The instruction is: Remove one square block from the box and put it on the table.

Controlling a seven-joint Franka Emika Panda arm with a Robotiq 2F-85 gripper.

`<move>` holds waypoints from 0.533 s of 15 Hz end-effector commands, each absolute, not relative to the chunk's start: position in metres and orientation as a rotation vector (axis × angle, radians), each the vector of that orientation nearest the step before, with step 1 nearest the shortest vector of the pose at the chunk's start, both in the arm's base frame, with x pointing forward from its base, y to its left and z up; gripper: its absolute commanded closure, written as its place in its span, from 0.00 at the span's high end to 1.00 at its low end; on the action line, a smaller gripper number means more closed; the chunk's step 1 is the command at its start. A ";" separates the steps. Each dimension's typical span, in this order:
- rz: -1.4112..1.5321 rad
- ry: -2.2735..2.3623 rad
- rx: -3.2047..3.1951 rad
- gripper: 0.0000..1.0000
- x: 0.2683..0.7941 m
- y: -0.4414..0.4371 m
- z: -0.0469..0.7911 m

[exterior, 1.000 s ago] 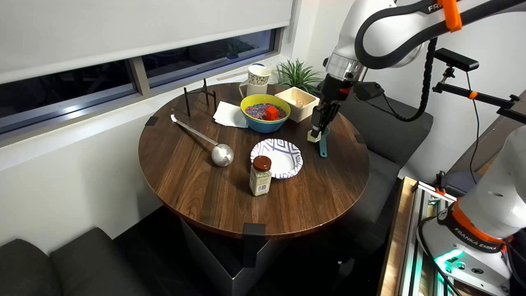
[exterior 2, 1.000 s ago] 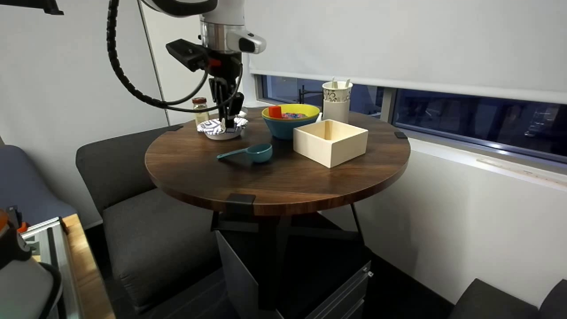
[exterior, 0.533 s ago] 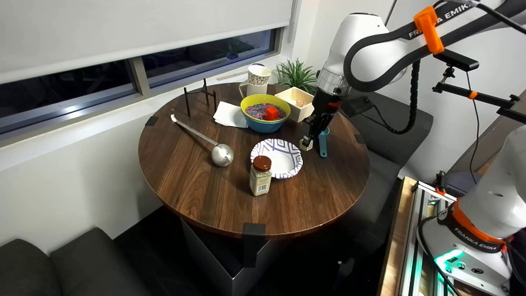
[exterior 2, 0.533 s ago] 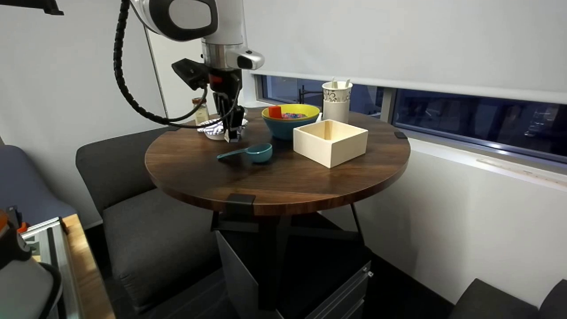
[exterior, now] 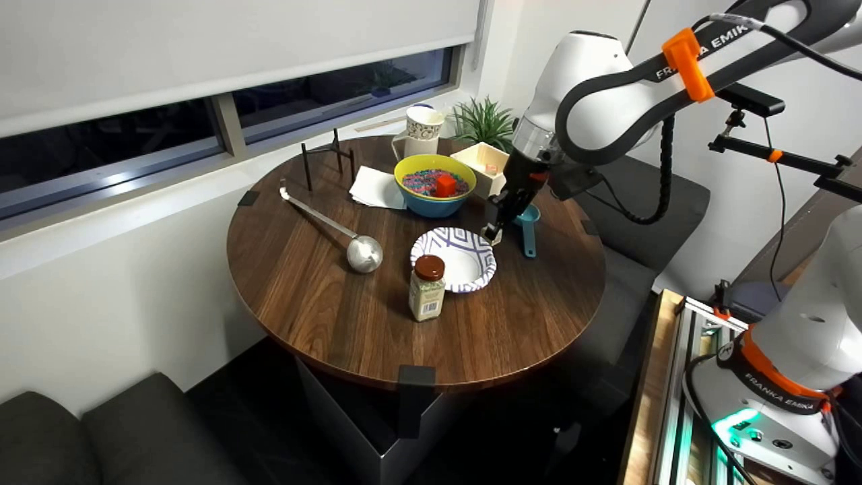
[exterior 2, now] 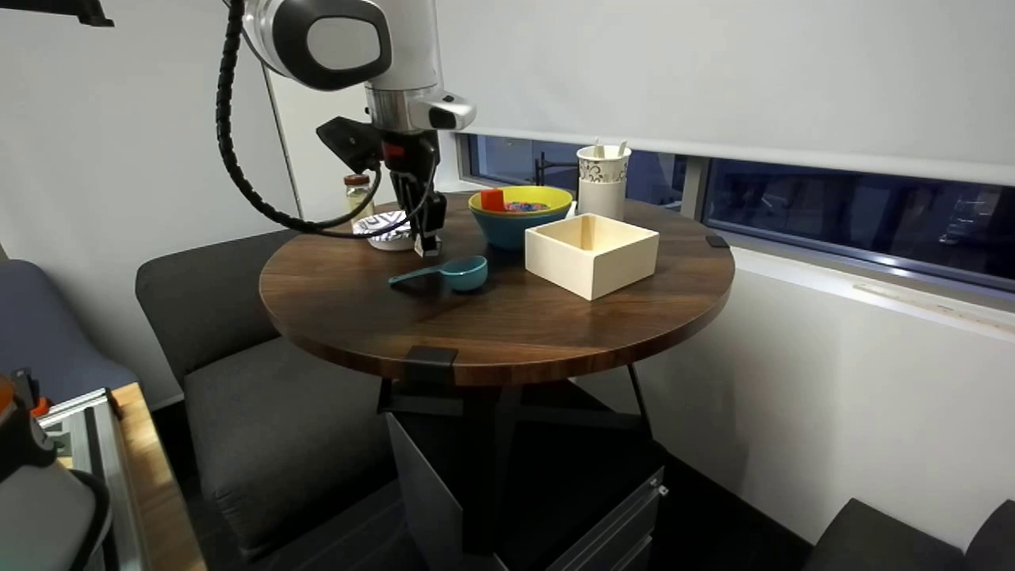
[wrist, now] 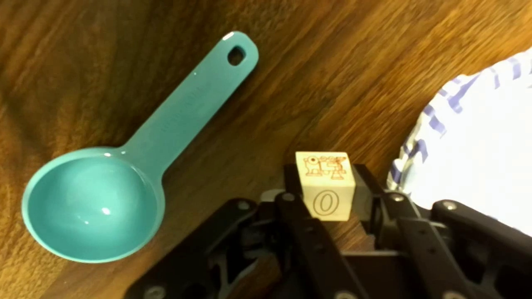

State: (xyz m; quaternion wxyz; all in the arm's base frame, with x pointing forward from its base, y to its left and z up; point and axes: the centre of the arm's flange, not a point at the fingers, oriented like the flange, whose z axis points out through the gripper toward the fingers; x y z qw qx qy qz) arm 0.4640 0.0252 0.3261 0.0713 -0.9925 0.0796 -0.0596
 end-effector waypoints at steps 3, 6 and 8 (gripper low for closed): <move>-0.204 0.187 -3.025 0.81 0.459 0.034 0.330; -0.219 0.163 -3.027 1.00 0.451 0.033 0.351; -0.231 0.165 -3.014 1.00 0.447 0.032 0.363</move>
